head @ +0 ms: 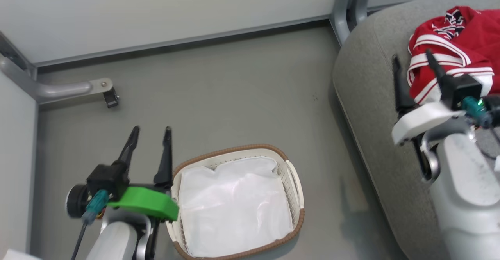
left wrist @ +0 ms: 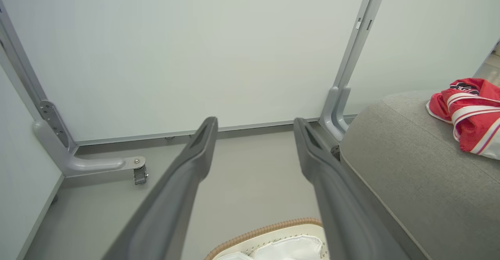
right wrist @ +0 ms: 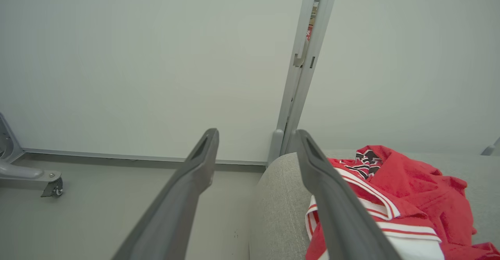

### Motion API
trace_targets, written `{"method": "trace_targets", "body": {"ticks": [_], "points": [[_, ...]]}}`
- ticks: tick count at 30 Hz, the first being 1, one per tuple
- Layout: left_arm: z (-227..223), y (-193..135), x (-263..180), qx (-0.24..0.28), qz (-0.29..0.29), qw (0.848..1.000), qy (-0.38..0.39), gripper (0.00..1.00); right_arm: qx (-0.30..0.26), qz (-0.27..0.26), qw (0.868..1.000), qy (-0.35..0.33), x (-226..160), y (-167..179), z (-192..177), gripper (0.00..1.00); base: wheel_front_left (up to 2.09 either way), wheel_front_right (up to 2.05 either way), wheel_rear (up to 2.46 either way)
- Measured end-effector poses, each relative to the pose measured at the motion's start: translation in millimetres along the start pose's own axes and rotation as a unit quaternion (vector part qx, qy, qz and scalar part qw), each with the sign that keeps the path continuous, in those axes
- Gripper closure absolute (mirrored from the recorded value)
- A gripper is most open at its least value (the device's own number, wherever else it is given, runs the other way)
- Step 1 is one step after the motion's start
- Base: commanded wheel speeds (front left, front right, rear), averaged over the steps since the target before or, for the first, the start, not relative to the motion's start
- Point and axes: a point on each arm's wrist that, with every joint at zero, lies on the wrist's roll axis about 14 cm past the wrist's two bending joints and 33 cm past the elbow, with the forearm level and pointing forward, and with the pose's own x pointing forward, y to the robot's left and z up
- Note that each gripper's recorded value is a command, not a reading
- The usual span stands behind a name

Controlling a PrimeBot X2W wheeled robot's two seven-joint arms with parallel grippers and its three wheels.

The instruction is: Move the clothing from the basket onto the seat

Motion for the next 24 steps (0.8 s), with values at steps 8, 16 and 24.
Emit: {"method": "trace_targets", "body": {"ticks": [8,16,24], "points": [[3.6,41.6,-49.3,-0.014,0.096,0.995,-0.011,0.00,0.044,0.031,0.999,0.006,-34.4,49.4,-10.7,0.00,0.00,0.00,0.00],[-3.6,57.7,-91.8,-0.033,0.141,0.989,-0.008,0.00,0.081,0.039,0.996,0.022,-70.8,67.6,-23.4,0.00,0.00,0.00,0.00],[-5.3,58.3,-110.2,-0.037,0.151,0.988,-0.010,0.00,0.114,0.054,0.991,0.044,-94.3,84.1,-36.1,0.00,0.00,0.00,0.00]]}}
